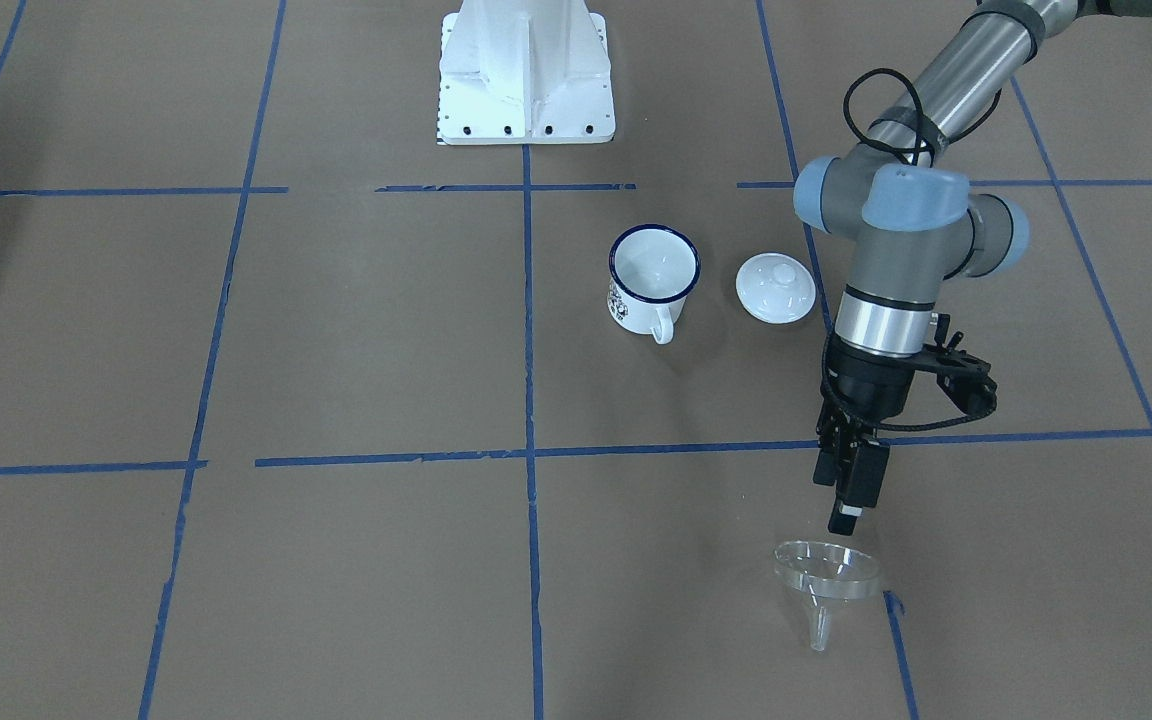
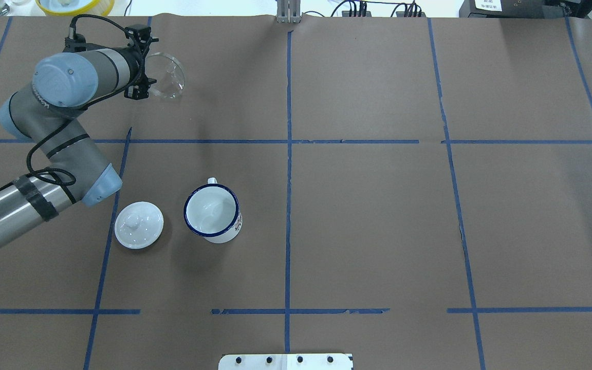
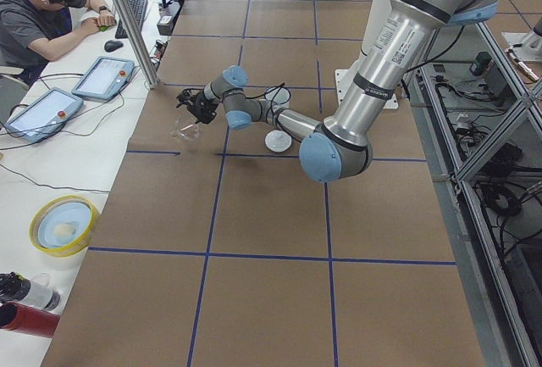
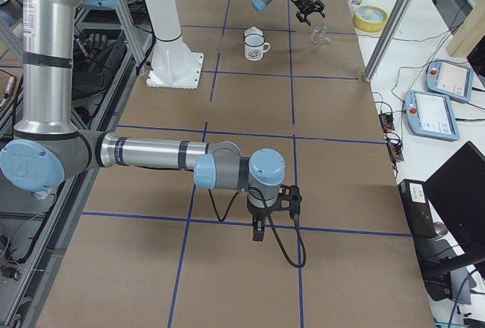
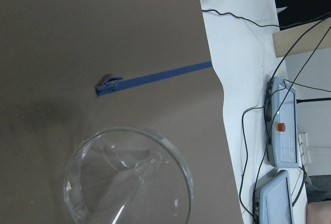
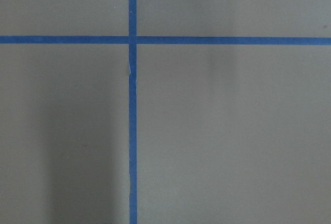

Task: Place funnel on cup
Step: 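Grasp the clear glass funnel rim with the left gripper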

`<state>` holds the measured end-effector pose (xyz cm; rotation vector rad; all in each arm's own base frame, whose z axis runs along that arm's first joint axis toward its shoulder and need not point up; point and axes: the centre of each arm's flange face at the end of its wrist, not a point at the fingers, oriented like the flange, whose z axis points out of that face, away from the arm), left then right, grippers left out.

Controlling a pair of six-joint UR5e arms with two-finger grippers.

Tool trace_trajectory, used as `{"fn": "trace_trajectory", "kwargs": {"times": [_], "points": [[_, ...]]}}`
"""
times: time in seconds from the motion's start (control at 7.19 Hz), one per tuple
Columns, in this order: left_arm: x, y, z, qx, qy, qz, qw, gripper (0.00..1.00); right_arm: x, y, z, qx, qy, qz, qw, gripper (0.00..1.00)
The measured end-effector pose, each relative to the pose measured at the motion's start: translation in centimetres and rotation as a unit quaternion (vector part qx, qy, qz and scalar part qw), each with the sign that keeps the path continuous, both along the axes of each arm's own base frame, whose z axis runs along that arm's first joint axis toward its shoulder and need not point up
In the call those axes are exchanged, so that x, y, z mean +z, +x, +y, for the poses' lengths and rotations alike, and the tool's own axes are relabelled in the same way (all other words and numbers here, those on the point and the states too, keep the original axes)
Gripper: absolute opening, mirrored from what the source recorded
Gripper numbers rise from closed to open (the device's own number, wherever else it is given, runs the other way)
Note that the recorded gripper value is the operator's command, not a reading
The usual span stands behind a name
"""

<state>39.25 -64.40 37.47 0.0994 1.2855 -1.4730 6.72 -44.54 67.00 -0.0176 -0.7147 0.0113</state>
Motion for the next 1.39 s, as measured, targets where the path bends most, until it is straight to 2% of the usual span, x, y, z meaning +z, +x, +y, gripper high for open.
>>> {"fn": "trace_trajectory", "kwargs": {"times": [0.28, 0.7, 0.83, 0.97, 1.11, 1.39], "points": [[1.0, 0.8, -1.7, -0.002, 0.003, -0.001, 1.0, 1.0, 0.0, 0.0, 0.0, 0.0, 0.0, 0.0, 1.0, 1.0], [1.7, 1.8, -2.5, 0.001, 0.001, -0.006, 1.0, 0.83, 0.0, 0.0, 0.0, 0.0, 0.0, 0.0, 1.0, 1.0], [1.8, 2.0, -2.8, 0.002, 0.004, -0.007, 1.0, 0.5, 0.0, 0.0, 0.0, 0.0, 0.0, 0.0, 1.0, 1.0], [1.8, 2.0, -2.8, 0.003, 0.005, -0.007, 1.0, 0.08, 0.0, 0.0, 0.0, 0.0, 0.0, 0.0, 1.0, 1.0], [1.8, 2.0, -2.9, 0.006, 0.009, -0.011, 0.9999, 0.0, 0.0, 0.0, 0.0, 0.0, 0.0, 0.0, 1.0, 1.0], [1.7, 1.9, -2.8, 0.016, 0.027, -0.026, 0.9992, 0.0, 0.0, 0.0, 0.0, 0.0, 0.0, 0.0, 1.0, 1.0]]}}
